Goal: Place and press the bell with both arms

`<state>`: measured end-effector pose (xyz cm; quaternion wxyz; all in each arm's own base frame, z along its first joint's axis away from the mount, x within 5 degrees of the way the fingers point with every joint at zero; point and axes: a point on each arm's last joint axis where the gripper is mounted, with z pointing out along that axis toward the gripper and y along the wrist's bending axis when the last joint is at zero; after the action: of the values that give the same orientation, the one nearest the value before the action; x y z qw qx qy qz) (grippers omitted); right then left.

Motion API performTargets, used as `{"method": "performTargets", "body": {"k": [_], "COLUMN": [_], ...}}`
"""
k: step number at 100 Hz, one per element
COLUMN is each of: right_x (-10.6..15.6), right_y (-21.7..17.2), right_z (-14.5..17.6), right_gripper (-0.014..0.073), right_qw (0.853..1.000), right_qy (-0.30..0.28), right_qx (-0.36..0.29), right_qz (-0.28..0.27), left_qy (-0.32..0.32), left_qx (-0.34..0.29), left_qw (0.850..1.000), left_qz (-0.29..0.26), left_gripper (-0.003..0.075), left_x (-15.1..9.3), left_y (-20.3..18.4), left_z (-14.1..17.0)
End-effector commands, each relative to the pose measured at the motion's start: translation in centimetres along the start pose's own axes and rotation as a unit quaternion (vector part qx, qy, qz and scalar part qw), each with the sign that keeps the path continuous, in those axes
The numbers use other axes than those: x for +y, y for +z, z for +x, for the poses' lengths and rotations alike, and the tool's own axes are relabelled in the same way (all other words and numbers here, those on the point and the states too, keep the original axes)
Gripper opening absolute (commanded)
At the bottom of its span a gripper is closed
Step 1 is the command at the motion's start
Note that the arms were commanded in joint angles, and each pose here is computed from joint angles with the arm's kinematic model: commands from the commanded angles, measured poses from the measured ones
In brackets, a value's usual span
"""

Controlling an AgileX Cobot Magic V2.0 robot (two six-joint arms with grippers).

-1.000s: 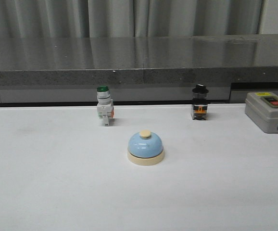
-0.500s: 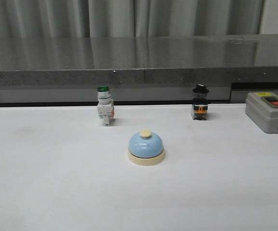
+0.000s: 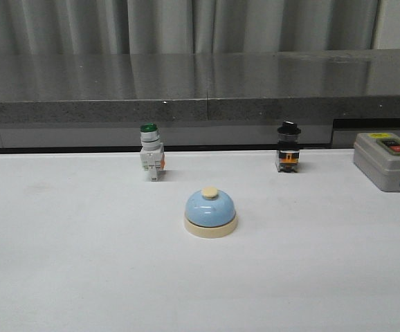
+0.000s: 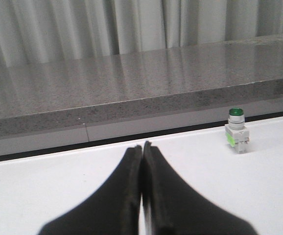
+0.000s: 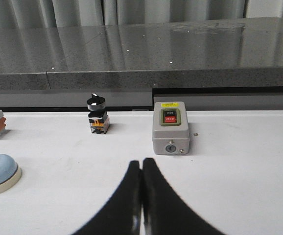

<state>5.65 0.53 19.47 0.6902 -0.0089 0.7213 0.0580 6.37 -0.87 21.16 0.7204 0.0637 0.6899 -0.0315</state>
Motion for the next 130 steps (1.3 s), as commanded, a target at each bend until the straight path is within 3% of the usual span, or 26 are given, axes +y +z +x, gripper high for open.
{"method": "performTargets", "body": {"k": [1,31,130], "right_x": [0.1,0.1,0.1], "right_y": [-0.27,-0.27,-0.27], "right_z": [-1.29,-1.29,-1.29], "right_gripper": [-0.006,-0.006,-0.006], "right_qw": [0.998,0.998,0.998], "right_qy": [-0.006,-0.006,-0.006], "right_qx": [-0.056,-0.056,-0.056], "right_qz": [-0.004,-0.004,-0.004], "left_qy": [-0.005,-0.001,-0.001], "left_qx": [-0.05,-0.055,-0.053], "left_qw": [0.998,0.997,0.997], "left_qz": [-0.024,-0.062,-0.062], "left_gripper": [-0.002,-0.002,-0.002], "left_x": [0.27,0.65,0.65], "left_y": [-0.37,-1.05,-1.03], "left_z": [0.18,0.39,0.42]}}
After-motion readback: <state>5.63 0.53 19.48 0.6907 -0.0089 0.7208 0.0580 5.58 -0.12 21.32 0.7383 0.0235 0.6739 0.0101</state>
